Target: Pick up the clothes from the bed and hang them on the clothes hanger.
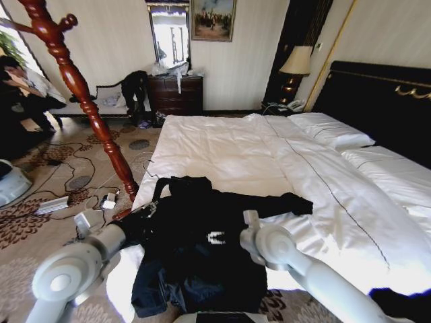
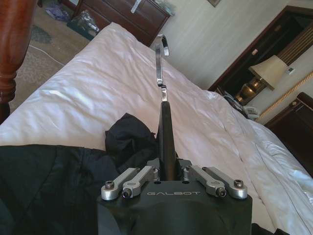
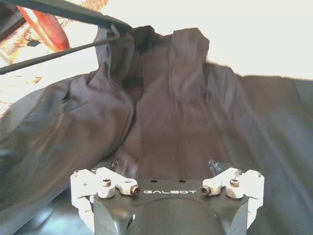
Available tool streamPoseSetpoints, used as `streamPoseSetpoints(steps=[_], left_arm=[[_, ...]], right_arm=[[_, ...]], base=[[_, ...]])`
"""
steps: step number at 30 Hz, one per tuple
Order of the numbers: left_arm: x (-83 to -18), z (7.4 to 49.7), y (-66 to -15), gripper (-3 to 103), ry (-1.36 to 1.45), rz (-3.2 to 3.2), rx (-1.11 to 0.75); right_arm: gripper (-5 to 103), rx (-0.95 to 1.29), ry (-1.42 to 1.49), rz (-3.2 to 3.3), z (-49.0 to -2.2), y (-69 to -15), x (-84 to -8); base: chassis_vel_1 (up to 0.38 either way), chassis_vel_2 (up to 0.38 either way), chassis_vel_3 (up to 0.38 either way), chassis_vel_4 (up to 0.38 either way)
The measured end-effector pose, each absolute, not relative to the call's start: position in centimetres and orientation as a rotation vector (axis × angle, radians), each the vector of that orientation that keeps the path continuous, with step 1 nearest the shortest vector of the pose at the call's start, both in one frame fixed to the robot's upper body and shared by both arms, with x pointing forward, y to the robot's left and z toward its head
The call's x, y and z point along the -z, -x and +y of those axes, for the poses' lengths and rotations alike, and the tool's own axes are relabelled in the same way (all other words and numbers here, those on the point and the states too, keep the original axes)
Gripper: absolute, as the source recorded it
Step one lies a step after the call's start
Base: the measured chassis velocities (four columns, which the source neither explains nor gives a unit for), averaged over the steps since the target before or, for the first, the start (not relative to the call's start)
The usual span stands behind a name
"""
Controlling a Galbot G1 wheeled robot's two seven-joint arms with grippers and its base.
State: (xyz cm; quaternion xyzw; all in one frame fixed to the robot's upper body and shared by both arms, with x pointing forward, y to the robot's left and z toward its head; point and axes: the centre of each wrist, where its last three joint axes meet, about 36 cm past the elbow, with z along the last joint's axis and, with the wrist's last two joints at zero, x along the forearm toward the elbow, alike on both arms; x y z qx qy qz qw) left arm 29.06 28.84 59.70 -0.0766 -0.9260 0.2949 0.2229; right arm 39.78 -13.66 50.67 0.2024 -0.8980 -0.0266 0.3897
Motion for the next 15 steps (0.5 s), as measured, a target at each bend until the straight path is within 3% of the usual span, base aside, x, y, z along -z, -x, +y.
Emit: streamPoseSetpoints(steps=[6,15], left_arm=[[-59.8,29.0,-29.1,16,0.207,-2.56,-0.809],[-60.3,29.4,-29.1,16,0.2,-2.576,-0.812]], right_arm=[[100,-0.123,-0.485,-2.433,-6.4,-44.0,-47.5],[100,-0.229,-0.528,-2.501,-1.3,-45.1,-45.3]], base=[[0.0,0.0,0.0,0.0],[0.0,0.0,0.0,0.0]])
